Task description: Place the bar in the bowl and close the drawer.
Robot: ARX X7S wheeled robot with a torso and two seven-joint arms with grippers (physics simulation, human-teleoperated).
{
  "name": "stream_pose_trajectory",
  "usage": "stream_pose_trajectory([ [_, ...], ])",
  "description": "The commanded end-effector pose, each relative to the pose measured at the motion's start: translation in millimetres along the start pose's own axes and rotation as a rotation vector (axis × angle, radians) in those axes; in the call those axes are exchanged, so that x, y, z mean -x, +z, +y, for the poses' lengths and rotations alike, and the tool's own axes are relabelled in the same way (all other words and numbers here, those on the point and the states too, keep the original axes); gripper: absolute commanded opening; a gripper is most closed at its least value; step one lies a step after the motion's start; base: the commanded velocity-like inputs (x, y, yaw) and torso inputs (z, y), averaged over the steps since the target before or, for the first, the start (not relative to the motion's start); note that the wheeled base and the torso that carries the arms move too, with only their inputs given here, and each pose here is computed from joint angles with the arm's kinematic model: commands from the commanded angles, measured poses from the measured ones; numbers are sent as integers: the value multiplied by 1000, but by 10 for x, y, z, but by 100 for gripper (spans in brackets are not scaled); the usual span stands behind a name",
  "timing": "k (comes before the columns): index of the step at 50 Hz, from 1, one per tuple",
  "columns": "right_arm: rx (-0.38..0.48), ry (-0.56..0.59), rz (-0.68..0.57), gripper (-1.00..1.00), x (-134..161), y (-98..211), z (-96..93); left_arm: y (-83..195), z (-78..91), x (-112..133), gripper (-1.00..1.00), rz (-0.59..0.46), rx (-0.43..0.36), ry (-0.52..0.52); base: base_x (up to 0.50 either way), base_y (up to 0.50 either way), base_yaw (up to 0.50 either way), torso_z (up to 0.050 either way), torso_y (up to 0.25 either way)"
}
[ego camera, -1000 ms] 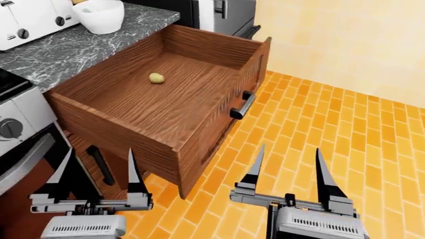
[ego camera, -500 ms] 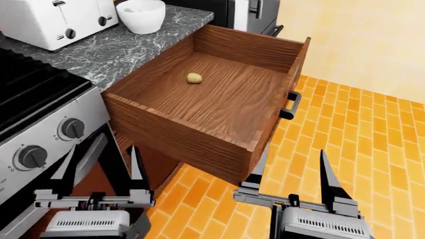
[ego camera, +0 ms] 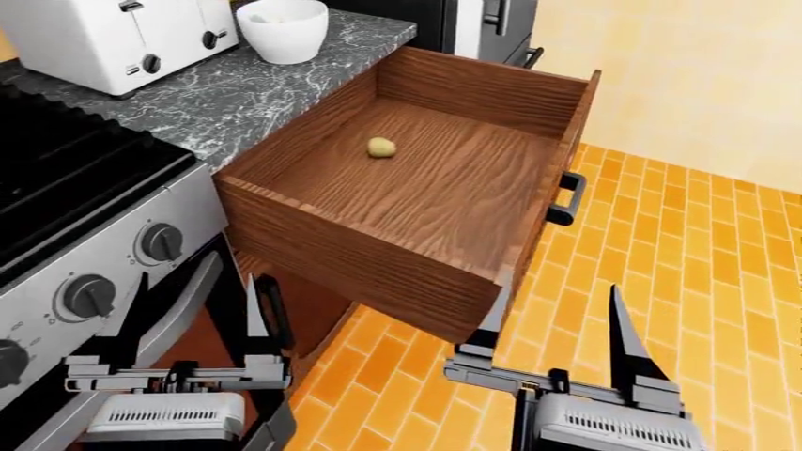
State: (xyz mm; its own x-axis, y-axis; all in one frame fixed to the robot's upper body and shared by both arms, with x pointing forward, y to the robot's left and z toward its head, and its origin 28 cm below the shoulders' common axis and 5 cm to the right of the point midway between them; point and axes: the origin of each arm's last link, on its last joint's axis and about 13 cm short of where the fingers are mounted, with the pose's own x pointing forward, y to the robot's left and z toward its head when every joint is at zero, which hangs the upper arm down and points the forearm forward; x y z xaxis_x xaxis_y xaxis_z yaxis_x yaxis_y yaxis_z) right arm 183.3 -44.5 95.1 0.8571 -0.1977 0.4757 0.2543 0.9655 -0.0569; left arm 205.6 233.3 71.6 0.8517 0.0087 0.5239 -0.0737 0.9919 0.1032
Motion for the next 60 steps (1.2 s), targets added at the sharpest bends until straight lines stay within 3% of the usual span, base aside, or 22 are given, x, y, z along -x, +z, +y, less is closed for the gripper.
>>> stream_pose_trajectory([
  [1,2,-14,-3,100,-1,1,-4,-4,2,4,100,3,-1,1,0,0,-168,0,0],
  [60,-7,11,-9,100,-8,-13,18,-25,3,23,100,10,3,-1,0,0,-425,0,0],
])
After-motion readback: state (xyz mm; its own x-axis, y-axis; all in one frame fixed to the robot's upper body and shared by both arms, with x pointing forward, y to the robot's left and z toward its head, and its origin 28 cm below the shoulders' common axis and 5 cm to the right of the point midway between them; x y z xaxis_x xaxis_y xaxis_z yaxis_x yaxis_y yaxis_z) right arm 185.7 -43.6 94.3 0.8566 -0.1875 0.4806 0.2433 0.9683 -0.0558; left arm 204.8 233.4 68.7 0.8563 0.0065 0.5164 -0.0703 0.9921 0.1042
